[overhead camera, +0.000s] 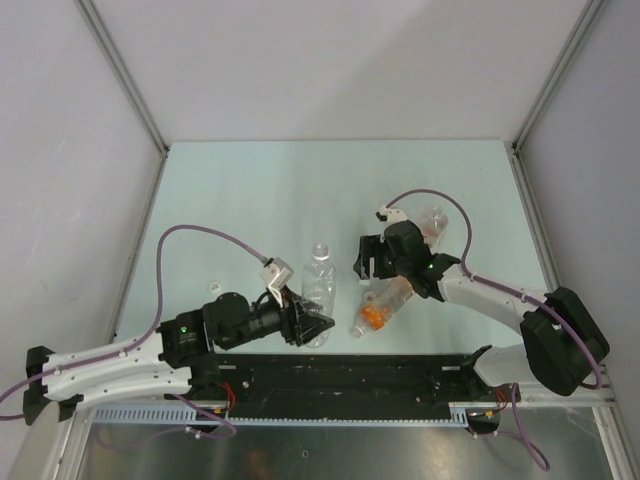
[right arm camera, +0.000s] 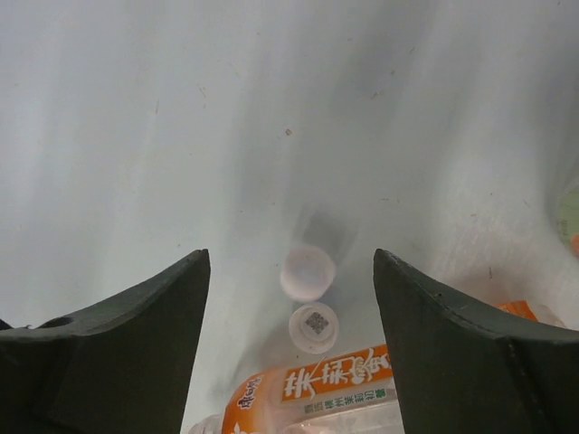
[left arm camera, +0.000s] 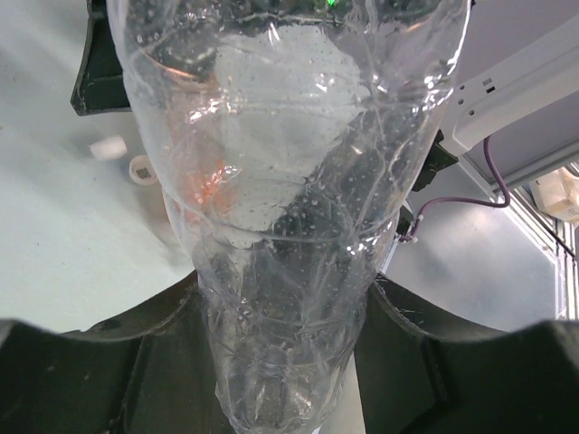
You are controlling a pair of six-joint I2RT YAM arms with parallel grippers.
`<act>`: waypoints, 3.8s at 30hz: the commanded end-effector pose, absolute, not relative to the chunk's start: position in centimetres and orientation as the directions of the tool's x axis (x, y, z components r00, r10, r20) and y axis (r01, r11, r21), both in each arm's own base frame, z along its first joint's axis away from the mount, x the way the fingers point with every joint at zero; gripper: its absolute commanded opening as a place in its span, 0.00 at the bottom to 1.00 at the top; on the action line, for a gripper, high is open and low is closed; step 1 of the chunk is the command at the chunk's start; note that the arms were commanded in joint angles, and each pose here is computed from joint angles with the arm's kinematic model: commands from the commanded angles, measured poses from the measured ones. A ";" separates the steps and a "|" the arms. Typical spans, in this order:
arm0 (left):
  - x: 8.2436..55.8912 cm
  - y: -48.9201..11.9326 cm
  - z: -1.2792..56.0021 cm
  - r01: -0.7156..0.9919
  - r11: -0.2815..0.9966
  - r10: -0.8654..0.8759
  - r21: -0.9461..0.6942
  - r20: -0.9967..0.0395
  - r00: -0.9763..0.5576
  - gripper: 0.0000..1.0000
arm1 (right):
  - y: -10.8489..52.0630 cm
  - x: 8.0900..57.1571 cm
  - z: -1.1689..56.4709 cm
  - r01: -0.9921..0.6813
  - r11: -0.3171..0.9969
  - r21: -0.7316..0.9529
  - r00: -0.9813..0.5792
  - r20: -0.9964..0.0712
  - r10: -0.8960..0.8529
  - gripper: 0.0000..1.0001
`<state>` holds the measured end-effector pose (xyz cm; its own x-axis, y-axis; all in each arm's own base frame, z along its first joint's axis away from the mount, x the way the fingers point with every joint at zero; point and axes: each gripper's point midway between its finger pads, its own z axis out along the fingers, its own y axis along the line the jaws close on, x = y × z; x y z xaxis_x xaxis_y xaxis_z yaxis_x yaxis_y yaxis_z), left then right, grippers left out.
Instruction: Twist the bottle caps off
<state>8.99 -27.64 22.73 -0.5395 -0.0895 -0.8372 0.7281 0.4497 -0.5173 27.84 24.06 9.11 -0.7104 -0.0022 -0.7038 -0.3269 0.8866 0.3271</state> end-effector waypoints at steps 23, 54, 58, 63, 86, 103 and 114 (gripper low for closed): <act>9.0 -28.5 22.0 0.714 0.467 -0.055 -0.521 -0.823 -0.565 0.00 | 23.8 19.7 30.4 -0.707 0.491 0.510 -0.456 -0.859 0.235 0.99; 6.9 -30.3 23.0 0.775 0.369 0.037 -0.512 -0.825 -0.563 0.04 | 29.7 15.0 34.8 -0.830 0.148 0.537 -0.502 -0.836 0.221 0.60; 6.8 -30.5 22.9 0.776 0.370 0.044 -0.511 -0.824 -0.564 0.04 | 30.2 14.5 34.9 -0.835 0.108 0.540 -0.512 -0.833 0.210 0.51; 6.8 -30.5 23.0 0.780 0.366 0.046 -0.507 -0.828 -0.559 0.07 | 30.6 14.3 34.6 -0.832 0.091 0.547 -0.525 -0.829 0.193 0.14; 8.1 -29.1 25.2 0.783 0.403 -0.046 -0.473 -0.866 -0.499 0.99 | 29.2 16.4 32.0 -0.855 0.297 0.425 -0.400 -0.905 0.144 0.00; 9.5 -27.5 22.9 0.727 0.518 -0.031 -0.451 -0.859 -0.511 0.99 | 25.9 24.1 33.1 -0.745 0.656 0.119 -0.043 -0.990 0.131 0.00; 9.2 -28.6 21.3 0.714 0.535 0.023 -0.452 -0.836 -0.548 0.99 | 27.3 27.6 34.0 -0.709 0.700 -0.087 0.172 -0.984 0.052 0.00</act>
